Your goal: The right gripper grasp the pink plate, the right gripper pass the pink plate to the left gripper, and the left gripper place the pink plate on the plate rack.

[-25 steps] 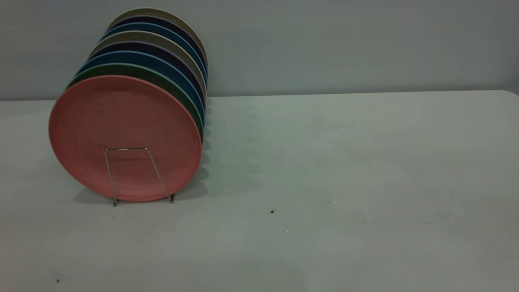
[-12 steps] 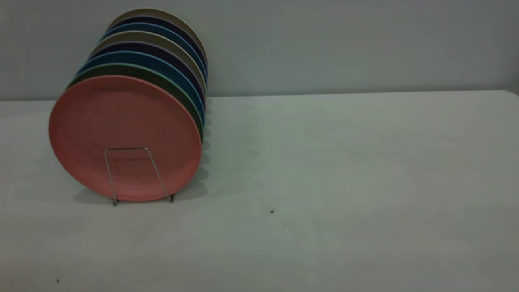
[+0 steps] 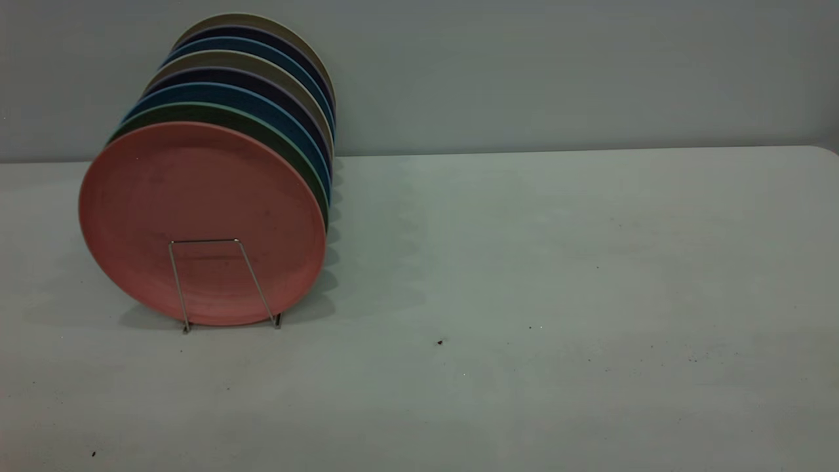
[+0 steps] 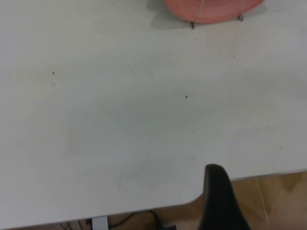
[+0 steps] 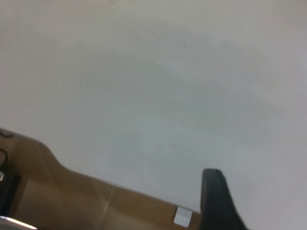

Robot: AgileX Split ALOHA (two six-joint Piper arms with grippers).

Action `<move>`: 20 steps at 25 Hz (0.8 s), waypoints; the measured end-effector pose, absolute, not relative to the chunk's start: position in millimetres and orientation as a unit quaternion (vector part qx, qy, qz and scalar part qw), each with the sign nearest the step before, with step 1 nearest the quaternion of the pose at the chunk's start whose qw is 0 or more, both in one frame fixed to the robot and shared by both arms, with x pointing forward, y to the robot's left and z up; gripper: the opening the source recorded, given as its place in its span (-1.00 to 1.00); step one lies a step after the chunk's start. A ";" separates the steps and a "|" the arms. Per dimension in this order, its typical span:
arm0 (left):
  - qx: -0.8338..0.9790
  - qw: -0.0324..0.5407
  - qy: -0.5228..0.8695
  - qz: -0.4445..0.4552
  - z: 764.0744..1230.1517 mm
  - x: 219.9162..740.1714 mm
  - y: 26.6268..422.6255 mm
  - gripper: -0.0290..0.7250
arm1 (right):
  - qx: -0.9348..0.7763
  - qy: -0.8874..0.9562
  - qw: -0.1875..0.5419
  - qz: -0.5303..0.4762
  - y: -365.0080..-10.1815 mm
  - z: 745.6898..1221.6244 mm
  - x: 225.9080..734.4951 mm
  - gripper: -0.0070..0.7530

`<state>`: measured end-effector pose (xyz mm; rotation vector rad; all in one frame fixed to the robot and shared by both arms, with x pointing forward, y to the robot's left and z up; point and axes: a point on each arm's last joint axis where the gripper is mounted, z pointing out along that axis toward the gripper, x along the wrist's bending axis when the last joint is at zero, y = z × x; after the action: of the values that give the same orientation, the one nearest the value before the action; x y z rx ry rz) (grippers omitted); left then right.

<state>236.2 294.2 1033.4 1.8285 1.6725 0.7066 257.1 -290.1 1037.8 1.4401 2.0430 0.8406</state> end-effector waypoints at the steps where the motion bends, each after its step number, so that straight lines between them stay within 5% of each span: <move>1: 0.681 0.279 0.624 0.263 1033.4 236.2 294.2 0.34 | 0.529 0.750 0.250 0.310 -290.1 1037.7 256.8 0.21; 20: 0.669 0.305 0.612 0.292 1032.8 224.9 293.8 0.34 | 0.552 0.705 0.298 0.331 -293.1 1039.2 243.6 -0.09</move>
<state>224.9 293.8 1032.8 1.7709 1.6211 0.7746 243.6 -293.1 1039.2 1.4672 1.8737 0.8799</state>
